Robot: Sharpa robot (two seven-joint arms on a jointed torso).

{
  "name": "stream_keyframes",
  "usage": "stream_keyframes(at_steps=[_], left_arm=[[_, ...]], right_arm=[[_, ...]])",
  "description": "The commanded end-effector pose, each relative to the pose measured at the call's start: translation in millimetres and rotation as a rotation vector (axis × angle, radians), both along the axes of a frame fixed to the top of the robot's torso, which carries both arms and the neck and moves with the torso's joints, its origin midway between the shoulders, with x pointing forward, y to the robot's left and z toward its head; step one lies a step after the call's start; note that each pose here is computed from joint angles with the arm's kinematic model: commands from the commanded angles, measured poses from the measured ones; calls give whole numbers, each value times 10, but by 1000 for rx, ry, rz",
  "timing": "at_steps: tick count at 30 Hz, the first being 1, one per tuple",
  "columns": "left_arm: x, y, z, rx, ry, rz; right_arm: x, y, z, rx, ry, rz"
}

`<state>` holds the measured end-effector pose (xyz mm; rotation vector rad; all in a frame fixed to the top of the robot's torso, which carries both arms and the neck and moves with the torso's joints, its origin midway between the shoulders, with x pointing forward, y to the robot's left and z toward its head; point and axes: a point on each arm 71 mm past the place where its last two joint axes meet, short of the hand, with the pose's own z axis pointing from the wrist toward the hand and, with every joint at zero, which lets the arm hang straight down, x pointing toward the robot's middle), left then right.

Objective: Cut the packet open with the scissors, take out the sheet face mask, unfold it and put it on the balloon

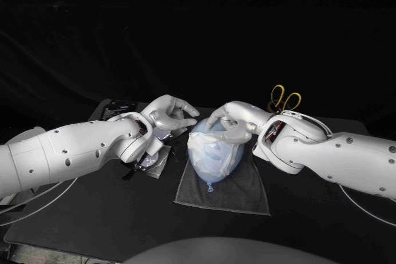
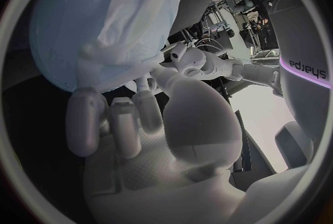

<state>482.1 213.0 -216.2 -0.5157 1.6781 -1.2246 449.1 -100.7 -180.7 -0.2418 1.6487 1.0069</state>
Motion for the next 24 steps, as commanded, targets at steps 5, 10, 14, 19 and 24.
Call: stream_keyframes(at_steps=[5,10,14,19,24], left_arm=[[-22,136,32,-133,53,78],[-62,205,50,-154,61,87],[-97,254,65,-160,62,89],[-138,292,78,-159,63,80],[-182,306,85,-164,72,37]], right_arm=[[-24,-31,30,41,-2,-6],[-47,-63,63,78,-19,-3],[-81,-94,96,105,-41,11],[-132,-140,126,112,-72,35],[-189,-180,152,115,-97,52]])
